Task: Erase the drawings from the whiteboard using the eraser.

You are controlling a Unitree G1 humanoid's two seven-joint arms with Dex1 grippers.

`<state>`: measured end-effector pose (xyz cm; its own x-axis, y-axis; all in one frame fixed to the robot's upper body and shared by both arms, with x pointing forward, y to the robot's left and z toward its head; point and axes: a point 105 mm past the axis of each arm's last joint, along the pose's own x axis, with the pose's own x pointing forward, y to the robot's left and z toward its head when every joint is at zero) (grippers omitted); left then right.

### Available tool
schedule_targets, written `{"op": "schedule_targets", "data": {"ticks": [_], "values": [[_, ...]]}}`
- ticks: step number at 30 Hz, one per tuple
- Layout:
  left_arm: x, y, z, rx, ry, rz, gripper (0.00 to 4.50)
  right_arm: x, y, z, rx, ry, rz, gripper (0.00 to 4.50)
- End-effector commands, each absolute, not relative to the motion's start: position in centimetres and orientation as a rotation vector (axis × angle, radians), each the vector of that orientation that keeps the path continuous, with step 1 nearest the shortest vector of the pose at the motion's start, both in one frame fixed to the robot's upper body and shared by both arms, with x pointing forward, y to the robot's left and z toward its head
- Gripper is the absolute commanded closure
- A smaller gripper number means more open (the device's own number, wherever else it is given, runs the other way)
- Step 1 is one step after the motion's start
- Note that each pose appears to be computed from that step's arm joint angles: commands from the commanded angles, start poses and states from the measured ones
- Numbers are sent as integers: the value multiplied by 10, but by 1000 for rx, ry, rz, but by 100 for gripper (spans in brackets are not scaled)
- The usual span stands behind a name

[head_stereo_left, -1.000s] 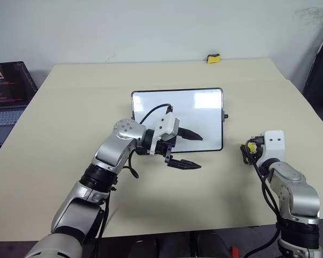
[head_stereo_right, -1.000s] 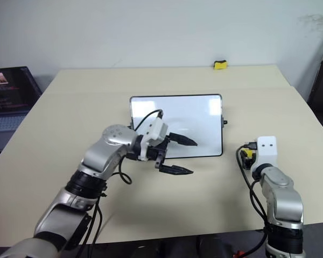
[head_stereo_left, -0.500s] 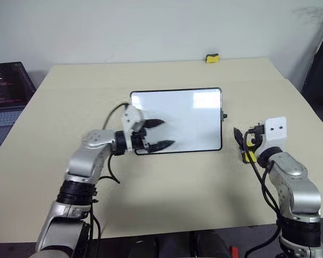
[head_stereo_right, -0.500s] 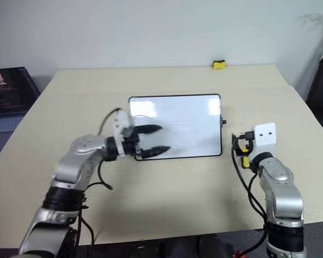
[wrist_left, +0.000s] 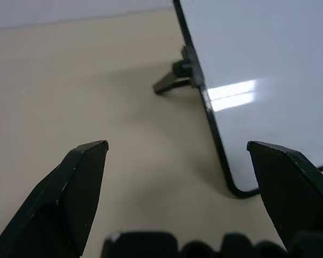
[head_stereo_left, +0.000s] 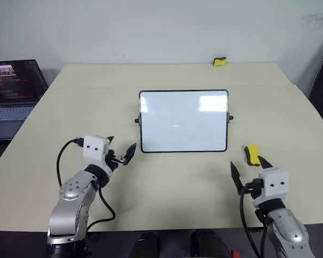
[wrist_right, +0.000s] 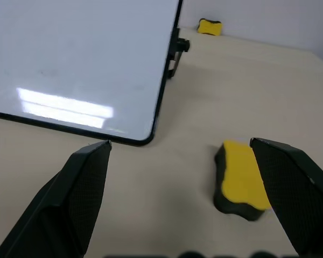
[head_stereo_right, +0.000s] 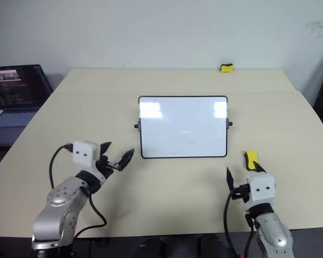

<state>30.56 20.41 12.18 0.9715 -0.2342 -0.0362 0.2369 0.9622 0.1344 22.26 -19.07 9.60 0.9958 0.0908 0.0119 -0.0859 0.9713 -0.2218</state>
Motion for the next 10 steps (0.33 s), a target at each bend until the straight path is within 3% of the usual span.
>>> {"op": "schedule_targets", "data": {"ticks": [1, 10], "values": [[300, 221, 135, 193, -42, -150, 0, 206, -196, 95, -213, -14, 88, 2], [301, 213, 123, 165, -27, -133, 0, 209, -201, 99, -206, 18, 125, 2]]}}
